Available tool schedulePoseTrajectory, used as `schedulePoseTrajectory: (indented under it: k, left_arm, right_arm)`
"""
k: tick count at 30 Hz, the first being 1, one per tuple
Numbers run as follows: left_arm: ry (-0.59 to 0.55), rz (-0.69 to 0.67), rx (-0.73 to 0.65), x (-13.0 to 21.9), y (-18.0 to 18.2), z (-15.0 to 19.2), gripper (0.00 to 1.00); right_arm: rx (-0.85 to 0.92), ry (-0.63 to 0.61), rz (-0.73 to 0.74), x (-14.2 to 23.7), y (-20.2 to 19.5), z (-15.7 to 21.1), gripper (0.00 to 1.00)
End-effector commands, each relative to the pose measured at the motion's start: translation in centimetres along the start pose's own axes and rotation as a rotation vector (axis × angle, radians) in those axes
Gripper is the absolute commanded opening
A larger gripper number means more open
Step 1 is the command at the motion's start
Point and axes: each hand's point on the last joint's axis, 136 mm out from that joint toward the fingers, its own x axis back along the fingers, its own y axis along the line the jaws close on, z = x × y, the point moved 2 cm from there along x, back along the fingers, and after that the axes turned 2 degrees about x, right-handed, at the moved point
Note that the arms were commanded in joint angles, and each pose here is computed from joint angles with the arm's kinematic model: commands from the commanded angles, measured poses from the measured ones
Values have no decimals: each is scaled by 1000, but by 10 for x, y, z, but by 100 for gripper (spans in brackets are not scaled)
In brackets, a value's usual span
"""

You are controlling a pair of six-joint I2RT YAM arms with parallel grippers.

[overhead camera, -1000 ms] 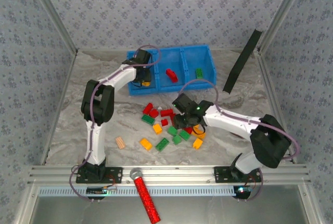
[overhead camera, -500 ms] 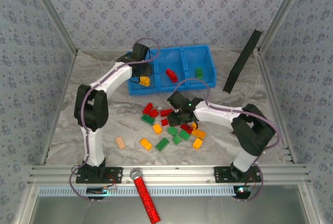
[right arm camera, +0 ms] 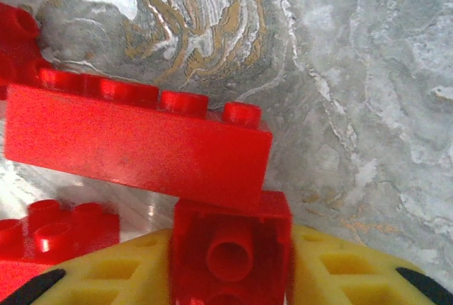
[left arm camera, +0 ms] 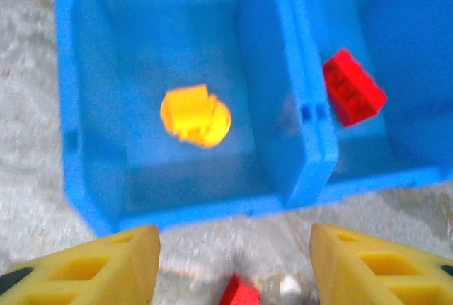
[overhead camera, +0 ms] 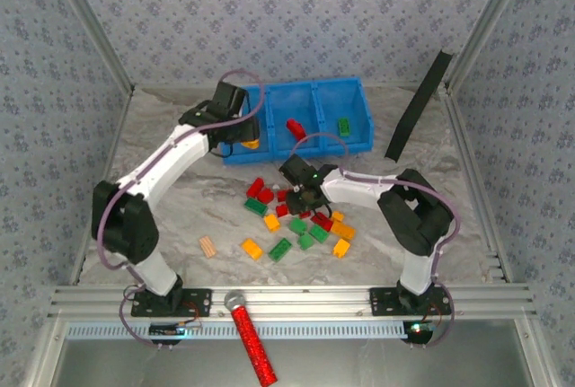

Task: Sort the legos into containers by color
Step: Pick up the lego from the center of the table, then place the lego in the container.

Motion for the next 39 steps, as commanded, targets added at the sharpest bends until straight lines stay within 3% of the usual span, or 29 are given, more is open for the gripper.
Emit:
schedulePoseTrajectory:
  k: [1,10,20,26,39]
  left_arm:
    - [25,8,70,30,9,21,58]
    - [123,-38,186,72,40,94,58]
    - [256,-51,341,81,48,185,59]
    - [366,-67,507,76,47,232,61]
    - [424,-51,719,50,19,266,62]
  right_arm:
    - [11,37,35,-8,-5,9,33]
    - [35,17,41,4,-20,-7,21]
    - [84,-208,44,57,-47,-114,21]
    - [77,-325,55,74,-69,-173,21]
    - [60,-408,24,29,-109,-244,21]
